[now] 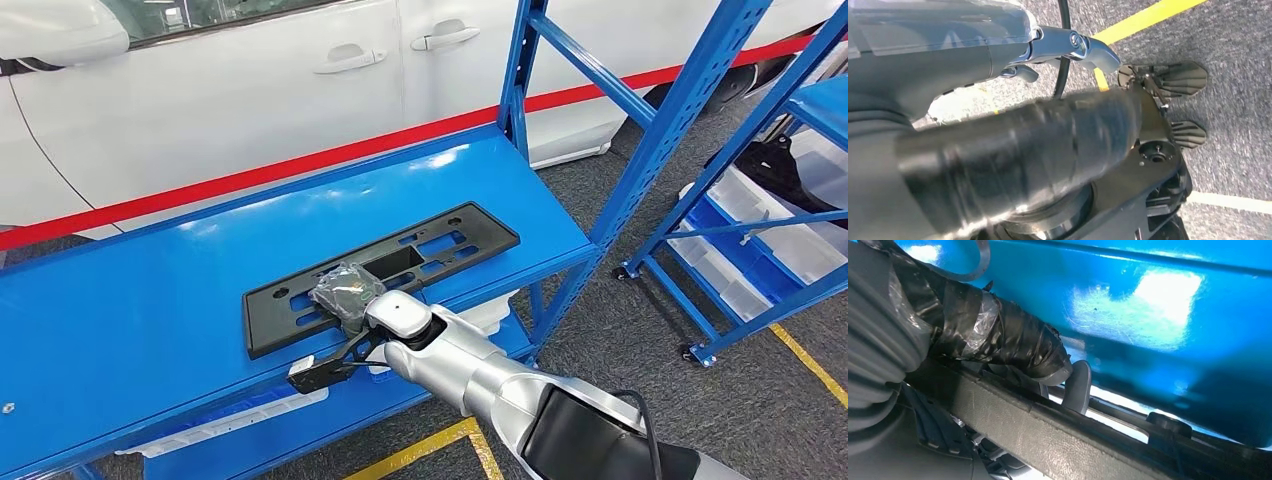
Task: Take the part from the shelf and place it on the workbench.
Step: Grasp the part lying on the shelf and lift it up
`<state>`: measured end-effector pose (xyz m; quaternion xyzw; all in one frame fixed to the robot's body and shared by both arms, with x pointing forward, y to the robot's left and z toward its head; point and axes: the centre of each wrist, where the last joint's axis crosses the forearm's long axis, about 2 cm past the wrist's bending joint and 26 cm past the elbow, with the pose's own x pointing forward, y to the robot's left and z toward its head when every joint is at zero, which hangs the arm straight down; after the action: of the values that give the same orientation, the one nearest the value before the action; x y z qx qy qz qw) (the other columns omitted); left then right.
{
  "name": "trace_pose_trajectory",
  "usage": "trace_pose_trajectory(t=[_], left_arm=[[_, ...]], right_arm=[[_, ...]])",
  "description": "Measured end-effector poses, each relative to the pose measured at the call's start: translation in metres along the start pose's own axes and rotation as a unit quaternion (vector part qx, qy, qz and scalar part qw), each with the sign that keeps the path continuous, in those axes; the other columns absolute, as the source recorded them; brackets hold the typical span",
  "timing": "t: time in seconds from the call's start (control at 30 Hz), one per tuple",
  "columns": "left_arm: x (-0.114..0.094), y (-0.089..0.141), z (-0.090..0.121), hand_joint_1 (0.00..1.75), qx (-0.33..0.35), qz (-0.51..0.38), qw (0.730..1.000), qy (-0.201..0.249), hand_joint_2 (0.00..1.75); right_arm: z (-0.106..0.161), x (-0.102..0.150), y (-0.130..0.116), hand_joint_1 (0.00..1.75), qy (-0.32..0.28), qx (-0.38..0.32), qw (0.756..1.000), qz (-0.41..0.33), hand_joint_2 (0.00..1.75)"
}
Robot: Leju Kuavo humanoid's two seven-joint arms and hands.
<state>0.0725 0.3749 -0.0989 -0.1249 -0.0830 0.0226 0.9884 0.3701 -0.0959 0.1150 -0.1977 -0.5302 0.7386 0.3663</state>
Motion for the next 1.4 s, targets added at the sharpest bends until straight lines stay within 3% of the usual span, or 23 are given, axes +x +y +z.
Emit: trace_pose_trajectory(t=[0.03,0.23,0.57,0.87,1.1,1.4], left_arm=[[0.0,0.0,0.0,0.0,-0.005,0.005,1.0,-0.002,1.75],[-0.002,0.001,0.001,0.0,-0.013,0.025,1.0,-0.014,1.75],[-0.008,0.002,0.001,0.0,0.022,0.015,0.999,-0.023,1.75],[-0.019,0.005,0.001,0.0,0.03,-0.001,0.999,-0.017,1.75],[-0.023,0.003,0.0,0.0,0.031,-0.006,0.999,-0.015,1.75],[-0.027,0.003,0.001,0.0,0.033,-0.007,0.999,-0.011,1.75]], right_arm=[[0.0,0.0,0.0,1.75,-0.001,0.001,1.0,0.0,1.75],[0.0,-0.001,-0.001,1.75,-0.015,-0.003,1.0,-0.002,1.75],[0.001,-0.001,-0.022,1.75,-0.073,-0.087,0.992,-0.053,1.75],[0.024,0.019,-0.093,1.75,-0.169,-0.264,0.947,-0.069,1.75],[0.048,0.022,-0.103,1.75,-0.2,-0.346,0.917,0.004,1.75],[0.058,0.027,-0.107,1.75,-0.218,-0.375,0.9,0.028,1.75]])
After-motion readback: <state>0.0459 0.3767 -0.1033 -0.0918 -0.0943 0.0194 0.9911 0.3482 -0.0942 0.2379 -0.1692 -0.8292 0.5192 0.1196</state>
